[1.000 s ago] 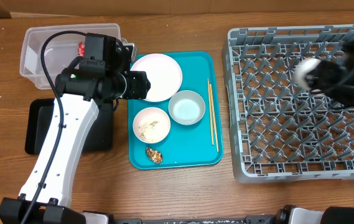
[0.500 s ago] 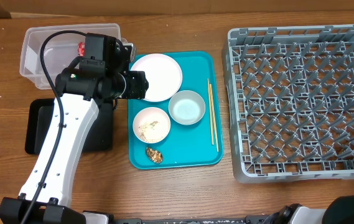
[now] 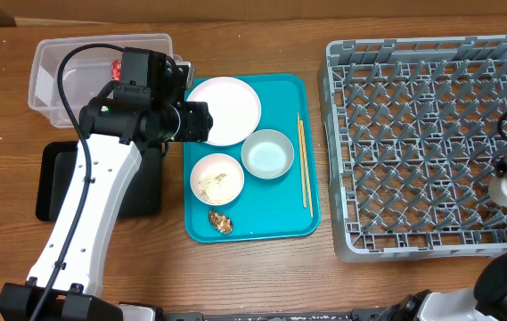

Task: Sort waste into correct bins and load items into the dishwasher
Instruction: 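Place the white cup in the rack's right side with the right gripper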

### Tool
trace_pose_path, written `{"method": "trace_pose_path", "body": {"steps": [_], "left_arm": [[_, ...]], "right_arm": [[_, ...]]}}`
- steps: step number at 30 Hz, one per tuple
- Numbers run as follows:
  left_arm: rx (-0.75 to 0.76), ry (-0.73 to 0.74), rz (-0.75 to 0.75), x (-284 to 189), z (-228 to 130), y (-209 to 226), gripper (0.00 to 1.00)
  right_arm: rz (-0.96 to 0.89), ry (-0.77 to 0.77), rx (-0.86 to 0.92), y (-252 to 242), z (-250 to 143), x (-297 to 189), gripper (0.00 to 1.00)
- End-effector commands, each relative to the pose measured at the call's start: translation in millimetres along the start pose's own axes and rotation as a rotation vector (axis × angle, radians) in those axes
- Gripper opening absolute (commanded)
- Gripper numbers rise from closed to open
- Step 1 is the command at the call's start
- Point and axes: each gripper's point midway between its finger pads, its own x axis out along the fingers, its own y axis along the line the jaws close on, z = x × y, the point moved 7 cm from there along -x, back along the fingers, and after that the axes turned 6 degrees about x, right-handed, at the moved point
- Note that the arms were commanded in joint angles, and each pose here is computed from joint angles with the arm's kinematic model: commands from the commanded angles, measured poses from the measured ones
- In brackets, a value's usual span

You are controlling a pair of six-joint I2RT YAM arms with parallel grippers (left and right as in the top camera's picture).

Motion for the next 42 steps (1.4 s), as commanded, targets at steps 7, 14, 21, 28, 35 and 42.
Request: {"method": "trace_pose_path", "body": {"steps": [7, 14, 21, 28, 35, 42], "left_arm": [[0.006, -0.011, 0.014, -1, 3, 2, 0.6], [0.006, -0.01, 0.014, -1, 3, 2, 0.6], [0.005, -0.007, 0.014, -1, 2, 2, 0.6], [0.003, 0.005, 0.015, -1, 0, 2, 0.6], [0.003, 0.008, 0.015, -1, 0, 2, 0.61], [0.001, 0.012, 0.016, -1, -1, 3, 0.62]], "right_arm": [[0.017, 0.027, 0.008, 1, -2, 2, 0.13], [0.017, 0.026, 0.009, 1, -2, 2, 0.13], [0.016, 0.027, 0.009, 1, -3, 2, 0.13], [0.004, 0.056, 0.006, 1, -11, 35, 0.14], [0.113, 0.095, 0.004, 12, -14, 36, 1.0], [0.204, -0.045, 0.011, 18, 10, -42, 1.0]]}}
